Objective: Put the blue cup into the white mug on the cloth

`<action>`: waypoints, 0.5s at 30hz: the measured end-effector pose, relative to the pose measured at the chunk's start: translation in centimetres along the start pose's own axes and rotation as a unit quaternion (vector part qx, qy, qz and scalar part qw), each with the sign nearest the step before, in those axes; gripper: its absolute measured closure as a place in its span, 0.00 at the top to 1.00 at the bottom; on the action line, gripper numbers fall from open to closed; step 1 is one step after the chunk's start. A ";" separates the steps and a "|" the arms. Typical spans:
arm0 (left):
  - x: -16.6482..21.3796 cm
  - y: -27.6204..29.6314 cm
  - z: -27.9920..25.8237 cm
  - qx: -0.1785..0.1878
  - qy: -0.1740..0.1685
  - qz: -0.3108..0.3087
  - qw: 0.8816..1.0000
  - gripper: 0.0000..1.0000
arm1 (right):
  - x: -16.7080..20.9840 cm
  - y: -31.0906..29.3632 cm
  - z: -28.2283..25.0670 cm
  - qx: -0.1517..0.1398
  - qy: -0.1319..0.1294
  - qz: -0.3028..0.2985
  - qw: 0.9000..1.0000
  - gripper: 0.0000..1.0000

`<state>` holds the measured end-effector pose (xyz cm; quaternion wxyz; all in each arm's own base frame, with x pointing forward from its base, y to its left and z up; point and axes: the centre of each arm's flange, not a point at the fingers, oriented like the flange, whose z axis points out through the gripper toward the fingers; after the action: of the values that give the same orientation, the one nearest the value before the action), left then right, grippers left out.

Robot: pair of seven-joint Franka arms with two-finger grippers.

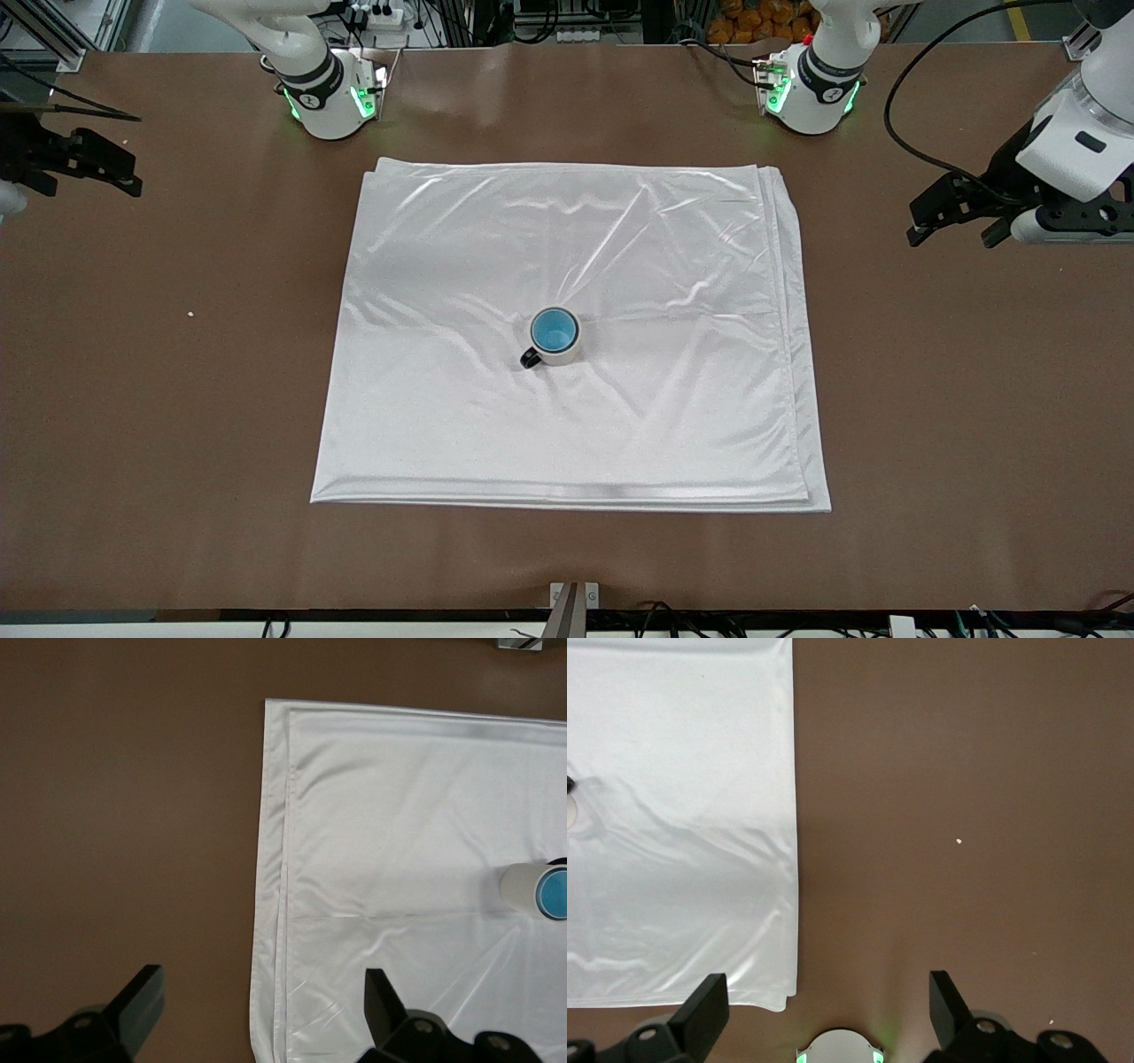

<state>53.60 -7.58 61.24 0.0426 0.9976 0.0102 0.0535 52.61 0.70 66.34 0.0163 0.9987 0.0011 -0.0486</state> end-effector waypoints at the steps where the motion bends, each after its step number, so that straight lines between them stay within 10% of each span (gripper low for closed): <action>1: 0.0 0.0 -0.1 0.000 0.000 0.000 1.000 1.00 | 0.1 0.0 -0.1 0.004 0.005 0.000 1.000 1.00; 15: -0.3 0.2 -0.6 0.027 0.009 0.014 0.999 1.00 | 2.1 1.2 -0.8 0.016 0.072 0.013 0.997 1.00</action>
<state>53.24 -7.79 61.77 0.0144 0.9979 -0.0024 0.0624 54.80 -0.48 66.96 0.0011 0.9997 -0.0112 0.0235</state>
